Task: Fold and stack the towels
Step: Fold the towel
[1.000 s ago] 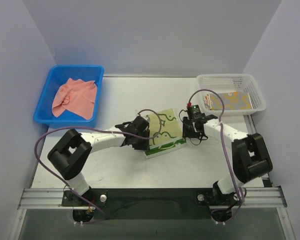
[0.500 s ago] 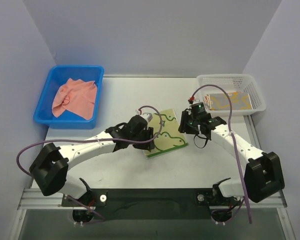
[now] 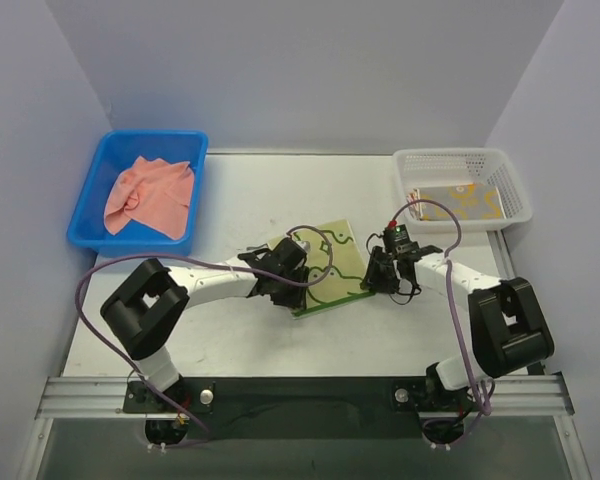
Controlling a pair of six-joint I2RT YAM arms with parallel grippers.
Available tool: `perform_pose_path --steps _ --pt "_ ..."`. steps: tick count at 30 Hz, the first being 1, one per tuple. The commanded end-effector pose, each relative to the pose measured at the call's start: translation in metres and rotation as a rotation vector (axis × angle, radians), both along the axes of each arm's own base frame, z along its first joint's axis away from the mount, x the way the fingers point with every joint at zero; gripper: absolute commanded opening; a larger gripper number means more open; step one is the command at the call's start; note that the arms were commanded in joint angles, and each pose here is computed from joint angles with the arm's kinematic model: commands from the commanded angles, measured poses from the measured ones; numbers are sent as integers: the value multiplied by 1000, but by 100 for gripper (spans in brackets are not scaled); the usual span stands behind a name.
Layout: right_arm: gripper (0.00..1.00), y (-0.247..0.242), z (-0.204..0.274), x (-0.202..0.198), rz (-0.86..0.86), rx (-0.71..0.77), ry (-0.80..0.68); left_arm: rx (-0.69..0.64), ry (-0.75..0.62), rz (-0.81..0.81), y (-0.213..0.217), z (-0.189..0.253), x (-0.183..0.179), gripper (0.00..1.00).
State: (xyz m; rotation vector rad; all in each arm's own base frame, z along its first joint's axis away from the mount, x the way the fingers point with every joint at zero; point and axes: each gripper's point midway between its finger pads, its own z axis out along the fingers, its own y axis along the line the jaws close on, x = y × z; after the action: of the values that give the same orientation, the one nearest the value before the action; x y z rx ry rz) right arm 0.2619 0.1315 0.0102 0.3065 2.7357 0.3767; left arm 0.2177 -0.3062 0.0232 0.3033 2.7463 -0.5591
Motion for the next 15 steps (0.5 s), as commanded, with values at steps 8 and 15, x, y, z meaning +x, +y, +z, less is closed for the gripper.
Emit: perform_pose_path --steps 8,15 --pt "47 20 65 -8 -37 193 -154 -65 -89 6 25 51 -11 62" --pt "92 64 159 83 -38 414 -498 -334 -275 151 11 129 87 82"
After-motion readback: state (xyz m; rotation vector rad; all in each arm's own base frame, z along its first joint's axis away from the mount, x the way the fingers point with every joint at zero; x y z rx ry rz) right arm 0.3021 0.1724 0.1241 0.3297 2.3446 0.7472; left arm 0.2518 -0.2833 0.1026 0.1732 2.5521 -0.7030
